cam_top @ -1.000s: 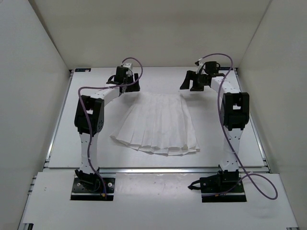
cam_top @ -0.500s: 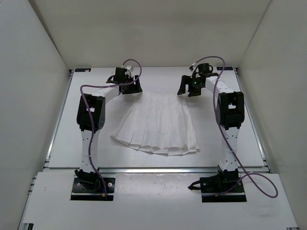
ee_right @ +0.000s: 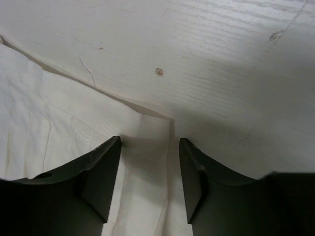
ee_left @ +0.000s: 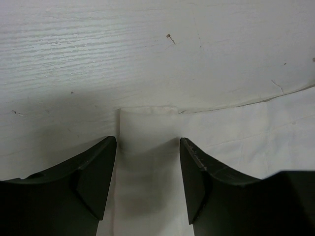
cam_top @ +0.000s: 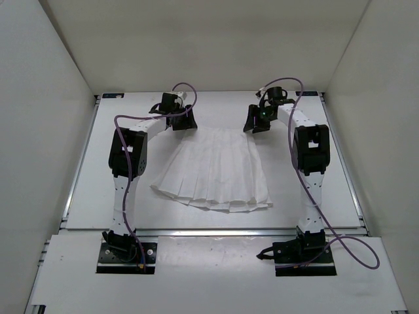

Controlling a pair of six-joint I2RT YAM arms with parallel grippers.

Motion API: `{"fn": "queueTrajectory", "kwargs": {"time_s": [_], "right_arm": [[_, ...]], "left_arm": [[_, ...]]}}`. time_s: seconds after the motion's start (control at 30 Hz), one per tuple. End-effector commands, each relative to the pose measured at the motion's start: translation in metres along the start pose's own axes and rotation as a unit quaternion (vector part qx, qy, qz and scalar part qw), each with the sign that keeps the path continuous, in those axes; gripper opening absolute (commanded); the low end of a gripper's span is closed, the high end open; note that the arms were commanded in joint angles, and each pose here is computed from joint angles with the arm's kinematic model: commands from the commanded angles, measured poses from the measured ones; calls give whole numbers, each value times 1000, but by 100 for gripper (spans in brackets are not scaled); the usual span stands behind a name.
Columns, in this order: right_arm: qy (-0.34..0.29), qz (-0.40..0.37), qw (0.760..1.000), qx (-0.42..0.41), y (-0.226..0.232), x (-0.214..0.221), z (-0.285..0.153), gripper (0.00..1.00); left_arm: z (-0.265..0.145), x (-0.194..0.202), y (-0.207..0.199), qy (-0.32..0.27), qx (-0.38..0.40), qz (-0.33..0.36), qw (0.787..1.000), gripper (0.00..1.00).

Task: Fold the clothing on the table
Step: Fold the skirt

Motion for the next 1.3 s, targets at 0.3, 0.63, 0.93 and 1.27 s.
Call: {"fn": "queueTrajectory", "kwargs": {"time_s": [0.3, 0.63, 0.93, 1.27], "right_arm": [[-11, -15, 1000, -10, 17, -19, 13, 6], [-160, -64, 985, 12, 21, -117, -83, 0], [-342, -171, 924, -9, 113, -164, -271, 0], [-293, -203, 934, -7, 153, 11, -265, 0]], "left_arm": [[-5, -13, -9, -13, 14, 3, 1000, 28], [-27, -80, -36, -87, 39, 36, 995, 0], [-184, -166, -116, -247, 72, 124, 958, 0], [-285, -17, -135, -259, 75, 149, 951, 0]]}}
Point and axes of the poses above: each gripper's point midway between its finger pads, its own z axis out along the fingers, its own y axis along the line the jaws close on, x = y × z, the point moved 5 cm from there along -z, back along the fingers, and after that the axes turned 2 degrees about -z, right-handed, at the moved point
